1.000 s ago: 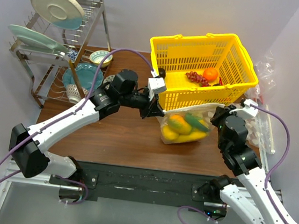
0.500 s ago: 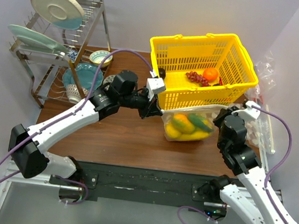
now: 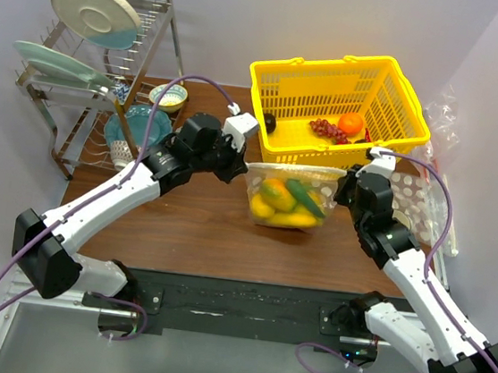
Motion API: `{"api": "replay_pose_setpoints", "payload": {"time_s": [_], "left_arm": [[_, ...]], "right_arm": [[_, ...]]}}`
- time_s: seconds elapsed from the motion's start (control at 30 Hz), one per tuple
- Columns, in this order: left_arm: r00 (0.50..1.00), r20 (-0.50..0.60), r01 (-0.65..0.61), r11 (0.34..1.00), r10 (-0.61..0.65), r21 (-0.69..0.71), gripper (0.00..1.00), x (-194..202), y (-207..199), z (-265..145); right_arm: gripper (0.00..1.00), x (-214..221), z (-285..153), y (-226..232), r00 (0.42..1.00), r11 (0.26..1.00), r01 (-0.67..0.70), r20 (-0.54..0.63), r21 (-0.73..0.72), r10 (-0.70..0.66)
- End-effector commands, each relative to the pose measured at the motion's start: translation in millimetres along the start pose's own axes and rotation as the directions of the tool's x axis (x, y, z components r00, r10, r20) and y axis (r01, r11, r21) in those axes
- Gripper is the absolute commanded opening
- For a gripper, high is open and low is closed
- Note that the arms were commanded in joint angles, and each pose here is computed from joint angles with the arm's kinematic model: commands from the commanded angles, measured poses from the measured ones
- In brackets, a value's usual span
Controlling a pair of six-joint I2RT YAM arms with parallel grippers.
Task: Place the food in the zip-top bag and seal the zipper
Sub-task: Place the zipper food storage bag at the center of the board.
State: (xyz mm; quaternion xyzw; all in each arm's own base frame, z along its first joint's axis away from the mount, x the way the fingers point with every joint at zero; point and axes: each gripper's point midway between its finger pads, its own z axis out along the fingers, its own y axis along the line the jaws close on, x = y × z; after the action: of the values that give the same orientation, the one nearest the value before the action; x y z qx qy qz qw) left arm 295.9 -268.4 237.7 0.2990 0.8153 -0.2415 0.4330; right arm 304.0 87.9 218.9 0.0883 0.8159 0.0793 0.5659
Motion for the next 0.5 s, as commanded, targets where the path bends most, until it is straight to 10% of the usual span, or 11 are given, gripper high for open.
{"api": "replay_pose_setpoints", "payload": {"time_s": [0.0,0.17,0.33,0.47], "left_arm": [[0.997,0.073,0.037,0.993,-0.029,-0.116,0.0,-24.1,20.6,-11.0],[0.997,0.063,0.049,0.988,-0.04,-0.148,0.06,-23.6,27.7,-6.4],[0.996,0.078,0.059,0.989,-0.048,-0.138,0.65,-28.2,25.3,-8.4],[0.993,0.109,0.064,0.99,-0.05,-0.125,0.75,-35.0,21.5,-16.6]], "right_arm": [[0.01,-39.8,-1.7,20.8,0.995,0.997,0.009,0.096,-0.08,-0.002],[0.2,-43.6,3.3,28.8,0.997,0.995,0.041,0.069,-0.096,-0.034],[0.57,-56.0,-2.8,31.7,0.996,0.993,0.05,0.08,-0.103,-0.042],[0.75,-74.4,-16.5,33.4,0.993,0.992,0.049,0.11,-0.113,-0.036]]}}
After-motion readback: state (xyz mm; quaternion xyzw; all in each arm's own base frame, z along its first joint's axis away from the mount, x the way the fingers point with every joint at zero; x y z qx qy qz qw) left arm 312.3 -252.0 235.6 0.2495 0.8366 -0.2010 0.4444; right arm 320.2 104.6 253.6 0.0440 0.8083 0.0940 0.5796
